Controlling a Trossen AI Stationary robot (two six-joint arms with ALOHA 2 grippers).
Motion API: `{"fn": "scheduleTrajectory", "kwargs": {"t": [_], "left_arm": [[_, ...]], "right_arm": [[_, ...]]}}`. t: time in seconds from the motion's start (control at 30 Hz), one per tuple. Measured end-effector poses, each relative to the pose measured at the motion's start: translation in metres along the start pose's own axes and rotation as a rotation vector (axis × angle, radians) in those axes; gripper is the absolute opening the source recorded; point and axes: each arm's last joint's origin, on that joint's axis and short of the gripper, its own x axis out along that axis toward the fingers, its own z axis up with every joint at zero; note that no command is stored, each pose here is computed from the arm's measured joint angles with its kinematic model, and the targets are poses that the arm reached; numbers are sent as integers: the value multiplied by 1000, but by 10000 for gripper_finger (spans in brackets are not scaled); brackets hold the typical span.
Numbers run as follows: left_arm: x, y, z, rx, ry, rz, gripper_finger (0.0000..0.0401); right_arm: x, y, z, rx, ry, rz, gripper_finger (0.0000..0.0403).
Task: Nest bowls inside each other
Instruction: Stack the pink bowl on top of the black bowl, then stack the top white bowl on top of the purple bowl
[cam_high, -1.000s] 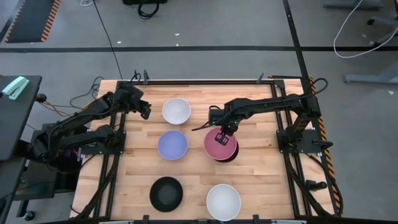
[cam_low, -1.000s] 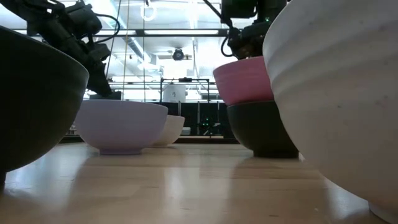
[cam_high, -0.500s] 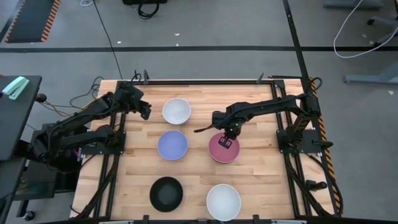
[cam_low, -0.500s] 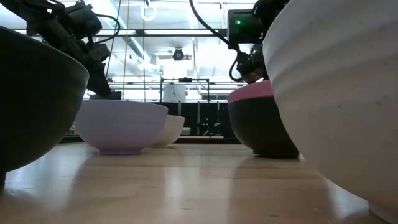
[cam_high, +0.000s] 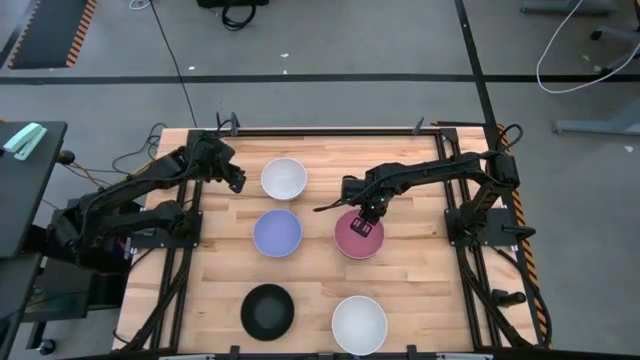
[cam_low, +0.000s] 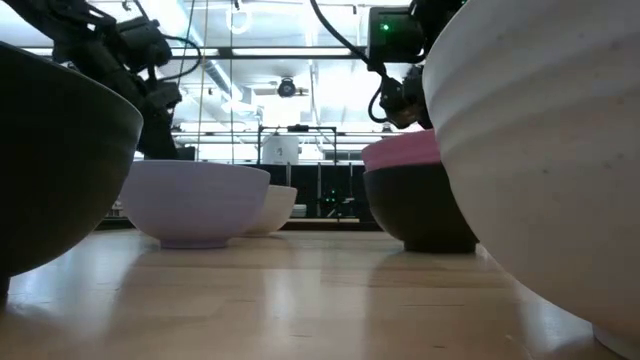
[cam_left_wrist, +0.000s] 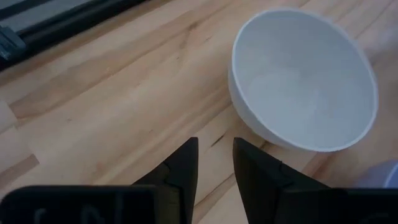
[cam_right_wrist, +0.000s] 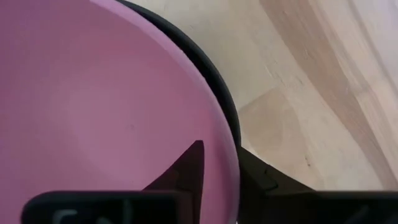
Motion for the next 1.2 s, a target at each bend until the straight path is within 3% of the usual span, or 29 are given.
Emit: {"fn": "scheduleTrajectory", "kwargs": {"t": [0.5,0.67,0.9,1.03,1.2], "left_arm": [[24,-2,13,-4,-42,-9,107],[25,-3,21,-25,-117,-32,107],[26,-6,37,-35,-114,-32,107],[35,-9,51,-51,-48,-18,107],[53,-12,67,-48,140,15,107]], "right_arm": [[-12,-3,-6,27,-7,-12,140],[-30,0,-6,22,-75,-24,147],[-58,-2,-13,25,-183,-22,148],[-70,-6,-19,35,-232,-21,141],[-78,-4,-27,25,-257,-4,123]]}}
